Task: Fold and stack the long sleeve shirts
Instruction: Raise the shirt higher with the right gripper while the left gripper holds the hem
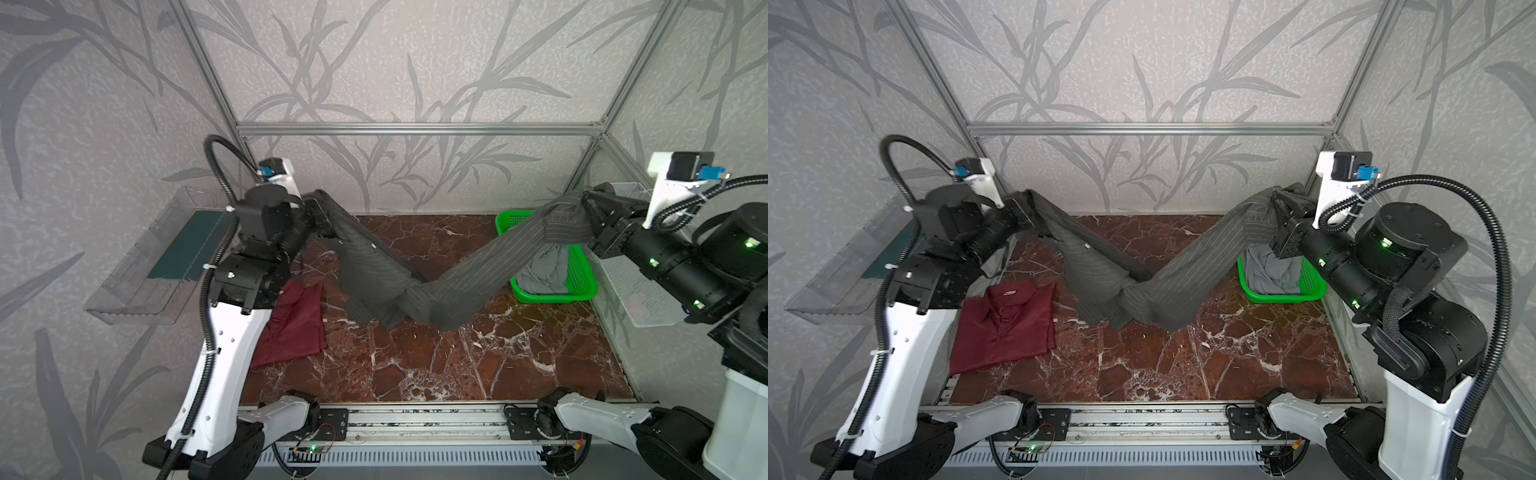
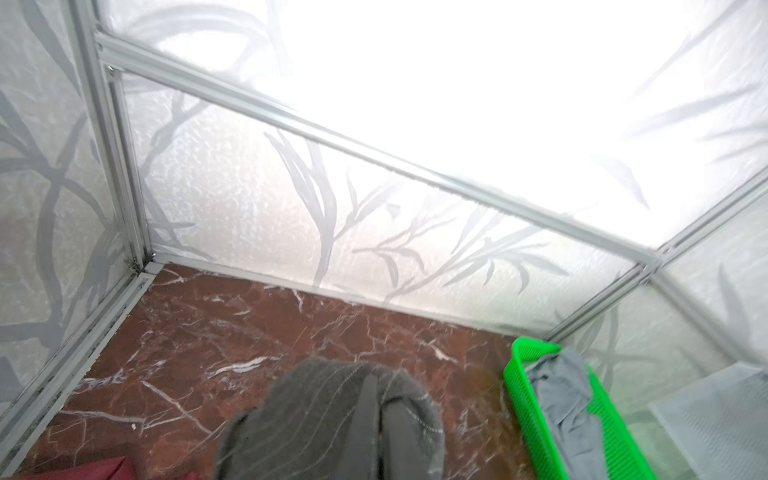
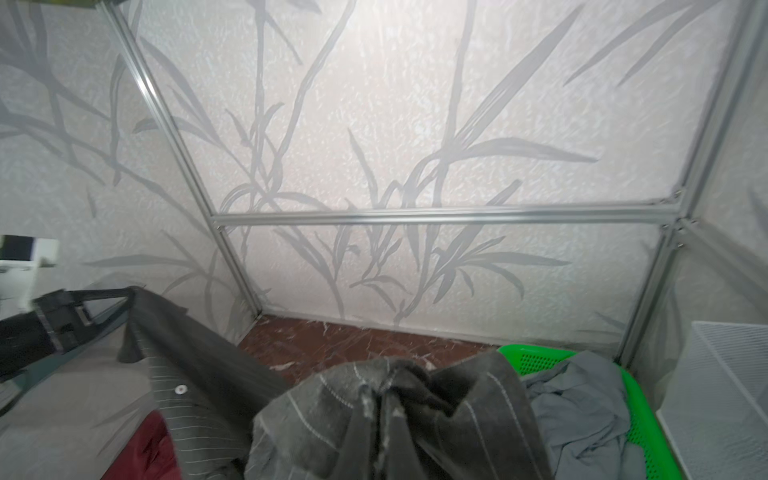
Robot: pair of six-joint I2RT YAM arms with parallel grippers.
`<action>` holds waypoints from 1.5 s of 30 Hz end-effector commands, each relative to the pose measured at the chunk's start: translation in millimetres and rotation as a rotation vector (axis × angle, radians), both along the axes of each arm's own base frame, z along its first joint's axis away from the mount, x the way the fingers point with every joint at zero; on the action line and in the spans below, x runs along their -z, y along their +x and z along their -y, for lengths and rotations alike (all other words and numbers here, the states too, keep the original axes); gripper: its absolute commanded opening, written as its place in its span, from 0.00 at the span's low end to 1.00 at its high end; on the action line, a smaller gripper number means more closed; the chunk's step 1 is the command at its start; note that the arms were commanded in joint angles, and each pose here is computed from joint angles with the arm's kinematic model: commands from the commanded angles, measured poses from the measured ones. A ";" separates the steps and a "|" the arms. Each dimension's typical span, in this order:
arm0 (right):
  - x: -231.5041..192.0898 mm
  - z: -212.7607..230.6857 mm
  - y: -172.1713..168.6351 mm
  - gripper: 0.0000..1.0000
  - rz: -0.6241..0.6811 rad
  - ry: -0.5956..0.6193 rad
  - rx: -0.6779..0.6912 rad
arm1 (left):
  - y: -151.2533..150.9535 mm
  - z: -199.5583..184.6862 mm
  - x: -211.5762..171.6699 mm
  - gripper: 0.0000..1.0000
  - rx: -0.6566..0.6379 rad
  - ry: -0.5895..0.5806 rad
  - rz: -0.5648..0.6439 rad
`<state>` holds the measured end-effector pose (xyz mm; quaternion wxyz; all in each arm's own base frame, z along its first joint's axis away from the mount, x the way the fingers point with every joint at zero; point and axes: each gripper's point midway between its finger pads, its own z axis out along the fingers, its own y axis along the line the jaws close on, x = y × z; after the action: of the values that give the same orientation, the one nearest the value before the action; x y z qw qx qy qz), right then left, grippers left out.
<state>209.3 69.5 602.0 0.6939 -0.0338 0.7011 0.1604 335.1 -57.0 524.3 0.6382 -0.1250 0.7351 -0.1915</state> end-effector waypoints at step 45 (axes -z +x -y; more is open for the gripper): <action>-13.4 -78.4 62.5 0.00 0.061 -0.150 -0.086 | -110.6 132.9 242.8 0.00 0.238 -0.209 -0.452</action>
<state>219.2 93.9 664.5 0.7637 -0.0548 0.6237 0.1574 207.4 -197.7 279.1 0.4047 -0.0905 0.8615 -0.2931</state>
